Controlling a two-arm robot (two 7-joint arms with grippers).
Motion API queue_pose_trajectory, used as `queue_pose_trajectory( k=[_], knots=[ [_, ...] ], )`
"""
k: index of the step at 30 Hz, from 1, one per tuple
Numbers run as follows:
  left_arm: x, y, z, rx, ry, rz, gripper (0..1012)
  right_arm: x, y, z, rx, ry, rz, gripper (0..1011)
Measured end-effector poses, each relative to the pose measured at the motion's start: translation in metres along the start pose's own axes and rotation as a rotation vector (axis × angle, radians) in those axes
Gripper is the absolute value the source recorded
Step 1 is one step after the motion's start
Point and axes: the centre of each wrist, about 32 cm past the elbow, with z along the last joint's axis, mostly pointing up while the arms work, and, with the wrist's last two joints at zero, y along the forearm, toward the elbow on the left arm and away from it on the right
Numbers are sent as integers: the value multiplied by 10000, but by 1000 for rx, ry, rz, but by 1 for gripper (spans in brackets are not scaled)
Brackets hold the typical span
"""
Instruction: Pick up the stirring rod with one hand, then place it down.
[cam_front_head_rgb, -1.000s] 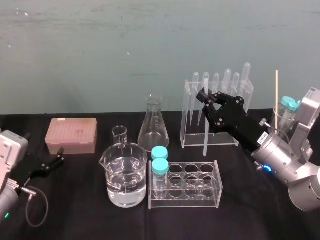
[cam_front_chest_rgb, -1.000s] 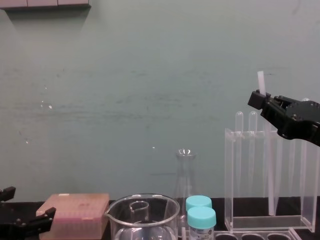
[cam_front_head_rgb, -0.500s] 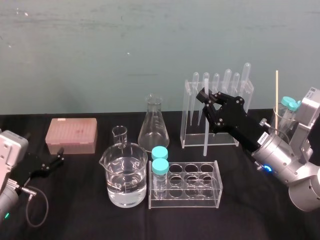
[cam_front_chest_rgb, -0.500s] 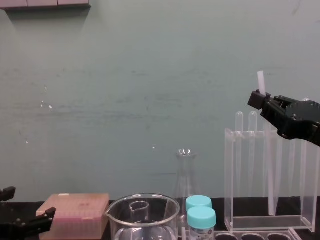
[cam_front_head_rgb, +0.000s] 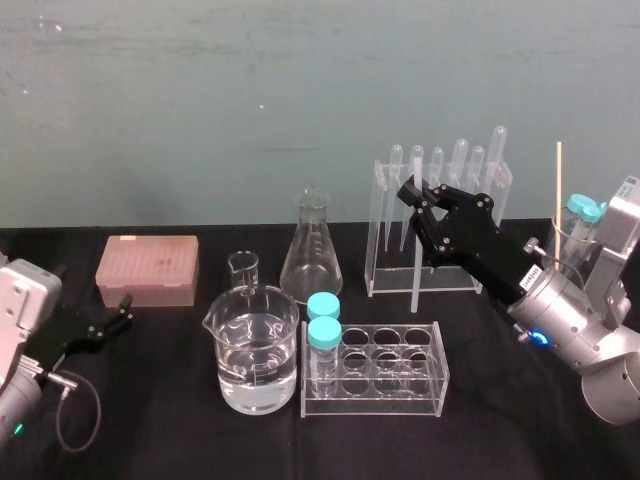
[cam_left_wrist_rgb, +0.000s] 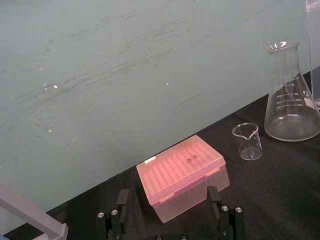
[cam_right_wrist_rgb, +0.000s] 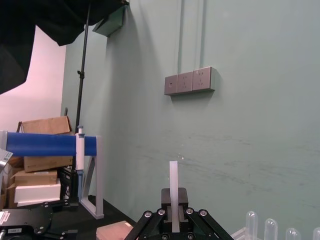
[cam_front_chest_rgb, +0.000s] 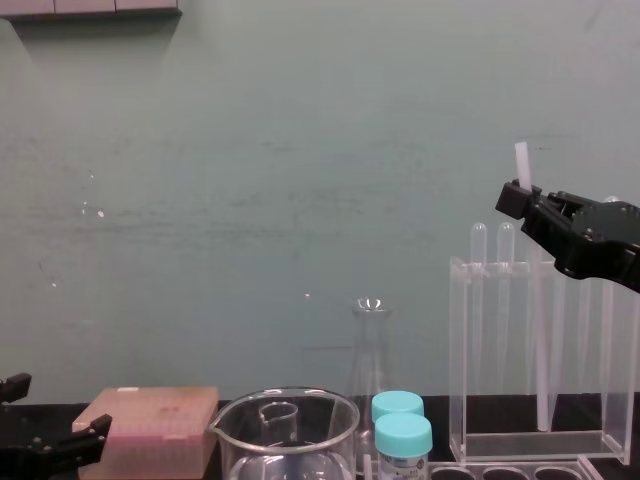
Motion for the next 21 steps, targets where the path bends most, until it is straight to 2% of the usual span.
queue_pose_trajectory(
  k=[21],
  knots=[
    [0,0,0,0,0,0,1000,0,0,0,0,0,0,67]
  ],
)
